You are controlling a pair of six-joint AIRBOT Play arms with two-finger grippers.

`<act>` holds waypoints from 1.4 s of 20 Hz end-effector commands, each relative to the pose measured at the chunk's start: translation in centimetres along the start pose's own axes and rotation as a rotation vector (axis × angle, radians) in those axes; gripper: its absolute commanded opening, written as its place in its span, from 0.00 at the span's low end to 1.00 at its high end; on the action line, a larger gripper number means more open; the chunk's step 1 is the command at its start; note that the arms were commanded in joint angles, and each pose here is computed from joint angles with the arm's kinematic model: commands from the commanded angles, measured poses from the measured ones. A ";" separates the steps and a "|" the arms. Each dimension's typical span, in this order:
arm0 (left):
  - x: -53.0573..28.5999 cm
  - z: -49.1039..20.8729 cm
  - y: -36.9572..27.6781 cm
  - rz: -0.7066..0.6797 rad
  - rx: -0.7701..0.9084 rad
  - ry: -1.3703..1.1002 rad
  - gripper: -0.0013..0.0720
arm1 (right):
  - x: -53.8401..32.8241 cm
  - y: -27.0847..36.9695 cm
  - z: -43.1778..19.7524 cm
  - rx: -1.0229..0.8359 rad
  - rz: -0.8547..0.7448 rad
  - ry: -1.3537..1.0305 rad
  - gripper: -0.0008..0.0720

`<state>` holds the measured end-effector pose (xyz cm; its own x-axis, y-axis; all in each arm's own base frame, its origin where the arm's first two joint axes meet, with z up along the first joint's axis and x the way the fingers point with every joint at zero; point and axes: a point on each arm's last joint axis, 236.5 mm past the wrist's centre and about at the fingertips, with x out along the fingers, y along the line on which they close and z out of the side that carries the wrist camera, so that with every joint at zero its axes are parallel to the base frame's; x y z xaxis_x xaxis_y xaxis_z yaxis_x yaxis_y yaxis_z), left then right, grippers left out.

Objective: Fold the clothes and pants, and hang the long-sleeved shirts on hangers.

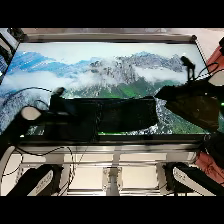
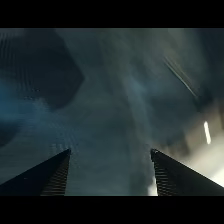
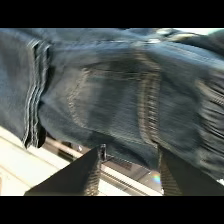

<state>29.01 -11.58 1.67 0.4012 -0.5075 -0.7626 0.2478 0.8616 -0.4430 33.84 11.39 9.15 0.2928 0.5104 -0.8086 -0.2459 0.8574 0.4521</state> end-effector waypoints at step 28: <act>-2.9 -1.4 20.1 0.089 -0.168 0.068 0.85 | 24.6 15.7 -2.7 -0.265 0.338 0.343 0.85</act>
<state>31.57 7.68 -4.76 0.4048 -0.3610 -0.8401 0.0415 0.9251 -0.3775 35.03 37.22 -4.61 -0.1364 0.6679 -0.7316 -0.5037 0.5892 0.6318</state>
